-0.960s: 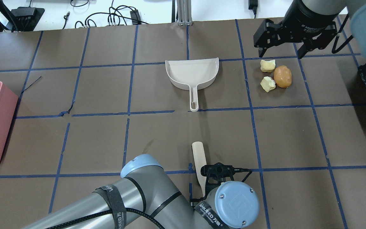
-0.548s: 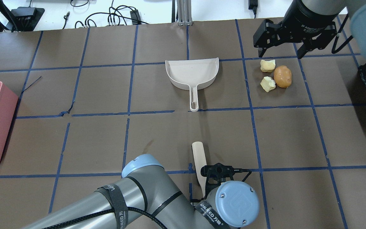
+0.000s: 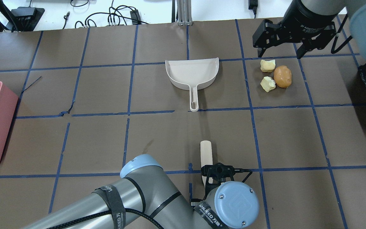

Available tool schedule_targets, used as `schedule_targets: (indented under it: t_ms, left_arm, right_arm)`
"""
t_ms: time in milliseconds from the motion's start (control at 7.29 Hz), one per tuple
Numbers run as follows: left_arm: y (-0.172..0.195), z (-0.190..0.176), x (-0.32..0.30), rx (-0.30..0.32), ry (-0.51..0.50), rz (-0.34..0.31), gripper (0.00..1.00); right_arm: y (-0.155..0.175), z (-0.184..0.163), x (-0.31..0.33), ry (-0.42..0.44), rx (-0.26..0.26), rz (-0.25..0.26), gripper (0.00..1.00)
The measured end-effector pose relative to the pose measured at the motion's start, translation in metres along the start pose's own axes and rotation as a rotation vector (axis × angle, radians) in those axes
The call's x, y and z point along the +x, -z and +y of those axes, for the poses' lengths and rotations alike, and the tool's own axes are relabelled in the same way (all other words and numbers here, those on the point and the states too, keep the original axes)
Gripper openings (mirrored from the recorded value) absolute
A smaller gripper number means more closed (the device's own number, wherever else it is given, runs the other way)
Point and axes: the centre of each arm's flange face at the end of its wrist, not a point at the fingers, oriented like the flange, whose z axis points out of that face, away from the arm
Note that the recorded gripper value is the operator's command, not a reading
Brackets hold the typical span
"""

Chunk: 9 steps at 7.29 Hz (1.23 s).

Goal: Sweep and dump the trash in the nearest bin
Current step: 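Close the left gripper on the white brush handle and lift it, then reach the right gripper to the dustpan handle while the left lifts the brush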

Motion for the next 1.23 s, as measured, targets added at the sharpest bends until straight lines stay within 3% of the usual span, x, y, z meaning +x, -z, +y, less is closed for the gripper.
schedule_targets:
  t_ms: [411,686,960,1234]
  left_arm:
    - [0.011,-0.002,-0.004,0.013,0.002,0.012,0.0]
    - [0.028,0.004,-0.02,0.001,0.008,-0.003,0.0]
    - [0.046,-0.004,-0.043,-0.006,-0.007,-0.009,0.0]
    - [0.051,-0.027,-0.065,-0.012,-0.043,-0.009,0.0]
  right_arm:
    - [-0.003,-0.003,0.001,0.014,0.0,0.001,1.0]
    - [-0.007,-0.007,0.006,0.083,-0.004,0.012,1.0]
    - [-0.057,-0.042,0.007,0.118,-0.019,0.019,1.0]
    - [-0.117,-0.08,-0.007,0.145,0.022,0.008,0.96]
